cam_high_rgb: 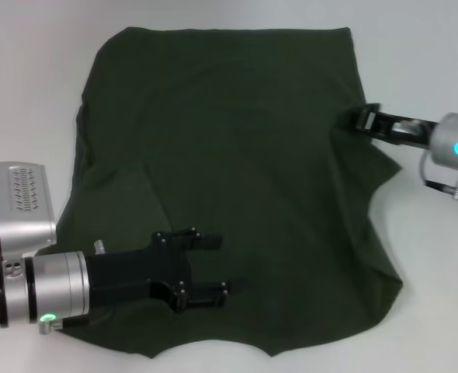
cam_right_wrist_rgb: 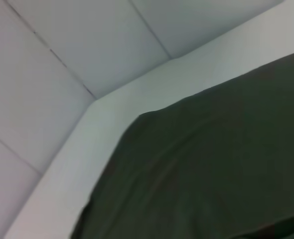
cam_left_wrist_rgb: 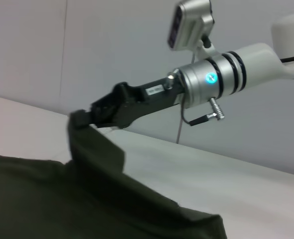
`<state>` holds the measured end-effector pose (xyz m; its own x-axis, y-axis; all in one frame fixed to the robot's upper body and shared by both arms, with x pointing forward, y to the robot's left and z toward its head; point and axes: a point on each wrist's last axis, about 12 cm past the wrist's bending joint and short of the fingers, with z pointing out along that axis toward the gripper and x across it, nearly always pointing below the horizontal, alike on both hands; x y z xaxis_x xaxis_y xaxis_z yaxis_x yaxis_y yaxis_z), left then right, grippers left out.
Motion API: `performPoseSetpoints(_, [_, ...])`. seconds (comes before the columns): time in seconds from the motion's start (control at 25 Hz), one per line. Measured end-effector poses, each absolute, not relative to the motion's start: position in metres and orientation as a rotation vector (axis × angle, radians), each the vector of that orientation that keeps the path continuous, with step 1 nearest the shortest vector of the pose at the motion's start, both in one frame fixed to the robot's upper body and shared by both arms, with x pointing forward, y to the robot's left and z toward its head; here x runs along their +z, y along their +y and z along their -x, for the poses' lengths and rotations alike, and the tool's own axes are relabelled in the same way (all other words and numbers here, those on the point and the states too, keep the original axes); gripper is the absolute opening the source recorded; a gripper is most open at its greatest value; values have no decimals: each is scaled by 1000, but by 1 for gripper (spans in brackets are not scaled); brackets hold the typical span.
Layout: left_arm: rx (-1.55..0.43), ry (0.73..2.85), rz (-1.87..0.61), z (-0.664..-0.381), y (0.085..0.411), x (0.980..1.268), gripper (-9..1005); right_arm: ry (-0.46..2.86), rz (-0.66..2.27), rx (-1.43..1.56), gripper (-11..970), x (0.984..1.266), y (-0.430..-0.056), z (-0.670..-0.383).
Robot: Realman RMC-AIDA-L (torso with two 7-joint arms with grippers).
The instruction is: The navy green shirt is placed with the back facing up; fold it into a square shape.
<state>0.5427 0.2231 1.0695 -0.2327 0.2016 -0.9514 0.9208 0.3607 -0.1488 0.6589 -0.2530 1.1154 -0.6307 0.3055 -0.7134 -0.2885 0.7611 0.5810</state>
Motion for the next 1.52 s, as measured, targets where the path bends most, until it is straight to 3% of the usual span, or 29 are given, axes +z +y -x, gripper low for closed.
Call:
performPoseSetpoints(0.16, [-946, 1681, -1011, -544, 224, 1070, 815, 2078, -25, 882, 106, 1111, -220, -663])
performPoseSetpoints(0.48, [-925, 1694, -1008, -546, 224, 1068, 816, 2082, 31, 940, 114, 1097, -204, -654])
performPoseSetpoints(0.68, [-924, 1695, -1004, -546, 224, 1068, 816, 2071, 28, 951, 364, 1098, -218, -650])
performPoseSetpoints(1.0, [-928, 1699, -1003, -545, 224, 1067, 815, 2197, -65, 955, 585, 1090, -252, -641])
performPoseSetpoints(1.2, [-930, 1700, -1003, -544, 224, 1066, 815, 2265, -78, 1012, 818, 1086, -261, -630])
performPoseSetpoints(1.52, [-928, 1698, -1004, -543, 224, 1066, 815, 2338, -89, 1042, 902, 1073, -258, -618])
